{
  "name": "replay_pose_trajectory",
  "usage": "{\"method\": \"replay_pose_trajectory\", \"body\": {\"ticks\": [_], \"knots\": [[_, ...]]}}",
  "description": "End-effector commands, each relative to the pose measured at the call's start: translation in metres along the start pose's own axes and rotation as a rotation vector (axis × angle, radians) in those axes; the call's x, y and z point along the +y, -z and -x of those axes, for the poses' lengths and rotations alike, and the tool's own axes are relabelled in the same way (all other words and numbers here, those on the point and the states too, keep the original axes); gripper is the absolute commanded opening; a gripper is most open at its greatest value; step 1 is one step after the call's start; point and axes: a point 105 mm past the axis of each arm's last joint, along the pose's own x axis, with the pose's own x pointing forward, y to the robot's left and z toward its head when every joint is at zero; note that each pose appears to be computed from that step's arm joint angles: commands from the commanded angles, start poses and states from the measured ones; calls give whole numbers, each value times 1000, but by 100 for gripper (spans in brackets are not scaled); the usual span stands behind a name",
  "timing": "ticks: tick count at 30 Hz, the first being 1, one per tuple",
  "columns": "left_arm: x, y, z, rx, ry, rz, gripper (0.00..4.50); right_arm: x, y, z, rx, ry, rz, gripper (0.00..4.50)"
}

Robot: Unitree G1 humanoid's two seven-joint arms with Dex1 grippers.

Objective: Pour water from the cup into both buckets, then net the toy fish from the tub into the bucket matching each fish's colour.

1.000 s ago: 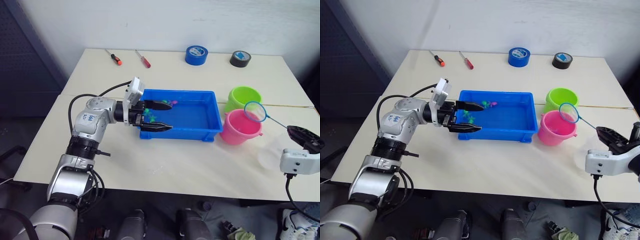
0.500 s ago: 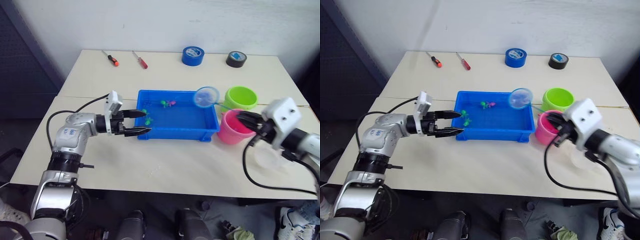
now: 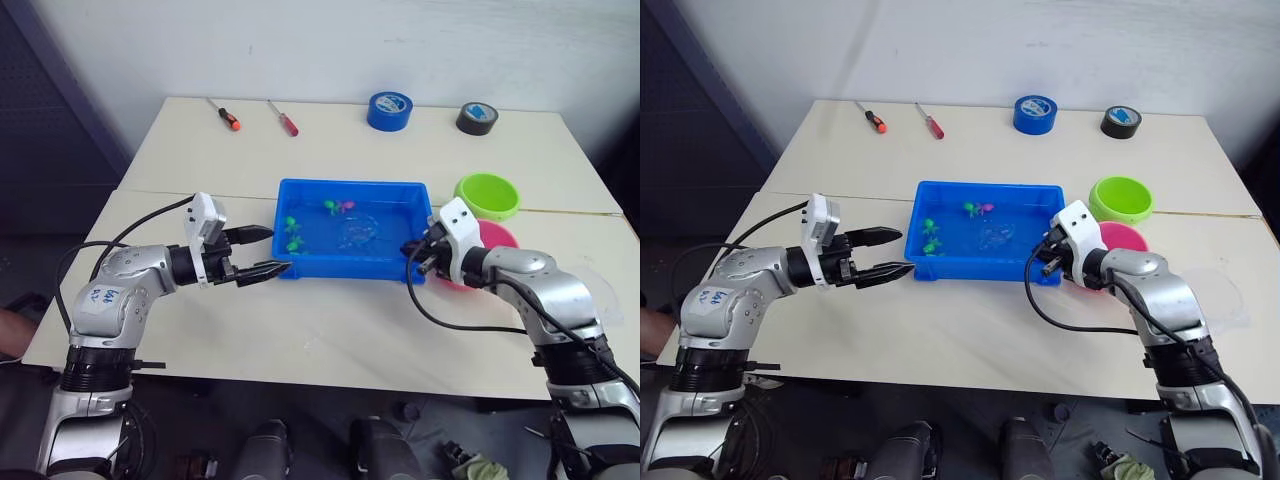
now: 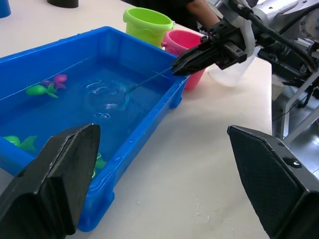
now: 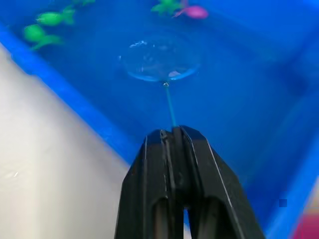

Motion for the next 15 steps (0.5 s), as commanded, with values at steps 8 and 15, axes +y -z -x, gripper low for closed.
{"method": "replay_pose_trajectory", "body": {"ticks": [8,15], "knots": [[-1,-17,6,-40,-33,-46,445,-13,-20,-28,-63,51,-8,0],[1,-18,4,-43,-32,-50,445,-9,-38,-20,-144,35,-5,0]]}}
